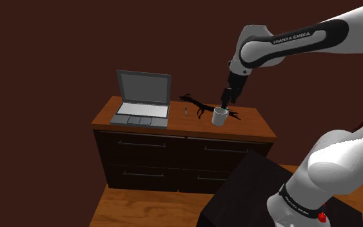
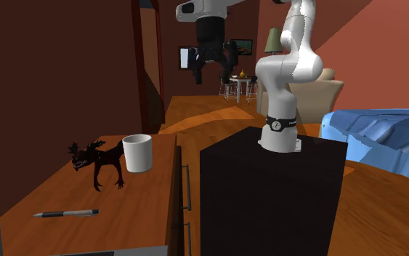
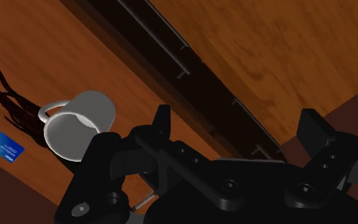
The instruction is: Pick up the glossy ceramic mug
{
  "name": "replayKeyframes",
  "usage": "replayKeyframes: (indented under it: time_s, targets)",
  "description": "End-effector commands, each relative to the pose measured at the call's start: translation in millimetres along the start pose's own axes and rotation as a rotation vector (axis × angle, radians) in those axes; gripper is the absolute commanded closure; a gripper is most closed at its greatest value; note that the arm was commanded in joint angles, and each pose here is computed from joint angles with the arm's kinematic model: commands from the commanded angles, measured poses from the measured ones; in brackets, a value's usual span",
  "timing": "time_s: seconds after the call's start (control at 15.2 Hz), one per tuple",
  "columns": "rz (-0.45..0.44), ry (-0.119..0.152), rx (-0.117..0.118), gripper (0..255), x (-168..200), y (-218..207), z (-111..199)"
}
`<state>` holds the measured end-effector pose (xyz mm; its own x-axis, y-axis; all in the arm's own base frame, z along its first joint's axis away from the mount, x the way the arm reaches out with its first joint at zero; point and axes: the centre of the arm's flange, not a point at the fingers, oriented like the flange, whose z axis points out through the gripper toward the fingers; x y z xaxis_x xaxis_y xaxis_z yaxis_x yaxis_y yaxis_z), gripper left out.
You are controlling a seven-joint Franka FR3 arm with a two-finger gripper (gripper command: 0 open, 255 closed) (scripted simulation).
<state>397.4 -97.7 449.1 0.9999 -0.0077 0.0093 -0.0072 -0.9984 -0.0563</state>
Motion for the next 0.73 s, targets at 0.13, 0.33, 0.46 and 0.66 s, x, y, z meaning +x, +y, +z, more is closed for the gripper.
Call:
replayKeyframes:
  time_s: [0.13, 0.33, 0.46, 0.66]
  targets:
    - [0.003, 0.010, -0.023, 0, 21.6, 31.3, 33.0]
    - [0.005, 0.015, -0.039, 0, 38.5, 54.5, 57.4]
    - [0.007, 0.019, -0.050, 0, 49.7, 70.3, 73.3]
    - [0.009, 0.025, -0.067, 0, 66.7, 94.2, 96.9]
